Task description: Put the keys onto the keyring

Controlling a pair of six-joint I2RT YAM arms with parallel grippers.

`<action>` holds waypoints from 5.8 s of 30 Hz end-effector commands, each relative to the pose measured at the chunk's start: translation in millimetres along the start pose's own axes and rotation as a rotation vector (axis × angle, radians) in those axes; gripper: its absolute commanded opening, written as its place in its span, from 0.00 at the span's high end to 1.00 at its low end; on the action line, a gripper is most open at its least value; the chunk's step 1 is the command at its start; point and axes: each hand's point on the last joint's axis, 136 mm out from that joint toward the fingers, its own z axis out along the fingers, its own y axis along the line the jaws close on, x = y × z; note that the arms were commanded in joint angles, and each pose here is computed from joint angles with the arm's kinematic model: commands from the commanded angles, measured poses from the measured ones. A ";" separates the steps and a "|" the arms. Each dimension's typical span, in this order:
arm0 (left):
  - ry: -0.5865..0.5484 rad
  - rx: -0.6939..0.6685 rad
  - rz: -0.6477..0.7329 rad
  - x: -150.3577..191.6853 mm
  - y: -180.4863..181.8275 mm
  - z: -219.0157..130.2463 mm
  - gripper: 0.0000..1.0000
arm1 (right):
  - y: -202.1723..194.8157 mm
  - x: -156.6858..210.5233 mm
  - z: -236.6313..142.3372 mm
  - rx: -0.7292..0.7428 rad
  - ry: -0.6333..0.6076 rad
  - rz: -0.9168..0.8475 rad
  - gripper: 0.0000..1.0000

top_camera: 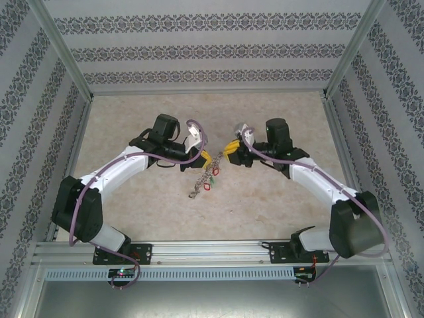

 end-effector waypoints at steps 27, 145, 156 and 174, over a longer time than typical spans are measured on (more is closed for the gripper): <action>-0.027 0.013 -0.016 4.0 15.9 12.5 1.00 | 15.0 38.2 47.6 0.038 -0.008 -0.083 0.70; -0.016 -0.061 -0.091 26.2 30.7 3.4 1.00 | 8.5 44.1 57.6 0.049 -0.009 -0.102 0.59; -0.023 -0.069 -0.186 25.0 33.4 1.9 1.00 | 24.9 48.1 48.3 0.074 -0.031 -0.010 0.58; -0.014 -0.048 -0.109 37.2 34.4 -2.9 1.00 | -9.7 62.9 48.4 0.069 0.013 -0.096 0.85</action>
